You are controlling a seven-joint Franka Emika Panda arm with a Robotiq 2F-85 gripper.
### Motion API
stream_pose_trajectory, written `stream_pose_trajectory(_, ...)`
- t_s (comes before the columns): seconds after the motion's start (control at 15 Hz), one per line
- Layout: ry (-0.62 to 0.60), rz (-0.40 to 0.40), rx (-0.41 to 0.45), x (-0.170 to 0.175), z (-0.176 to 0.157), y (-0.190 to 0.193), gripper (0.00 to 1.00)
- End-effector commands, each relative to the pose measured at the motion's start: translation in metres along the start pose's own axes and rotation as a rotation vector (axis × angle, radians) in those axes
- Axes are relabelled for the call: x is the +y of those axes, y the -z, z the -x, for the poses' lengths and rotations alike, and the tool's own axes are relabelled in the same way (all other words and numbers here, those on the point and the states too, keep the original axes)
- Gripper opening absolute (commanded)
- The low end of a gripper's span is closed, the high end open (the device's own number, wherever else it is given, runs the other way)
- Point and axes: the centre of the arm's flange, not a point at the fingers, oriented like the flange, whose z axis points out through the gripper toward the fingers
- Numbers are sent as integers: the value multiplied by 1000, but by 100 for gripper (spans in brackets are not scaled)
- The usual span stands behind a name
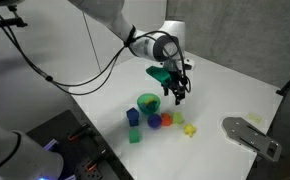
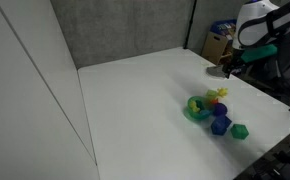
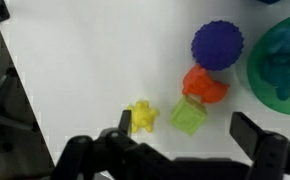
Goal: Remove the yellow toy ball from the bowl
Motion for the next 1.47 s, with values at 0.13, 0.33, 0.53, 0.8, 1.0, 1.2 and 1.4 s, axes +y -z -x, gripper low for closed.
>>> stream_pose_trajectory(0.13,167,-58,-15,-16,41,55,100)
stream_pose_trajectory(0.33,239,-79,-18,-23,61,88,100)
stream_pose_trajectory(0.53,297,-124,-6,-30,85,127,100)
stream_pose_trajectory(0.8,354,-215,16,-34,117,184,100)
stream_pose_trajectory(1.0,304,-240,33,-32,141,225,100)
stream_pose_trajectory(1.2,236,-242,32,-22,160,254,100)
stream_pose_trajectory(1.4,185,-230,37,-14,176,273,100)
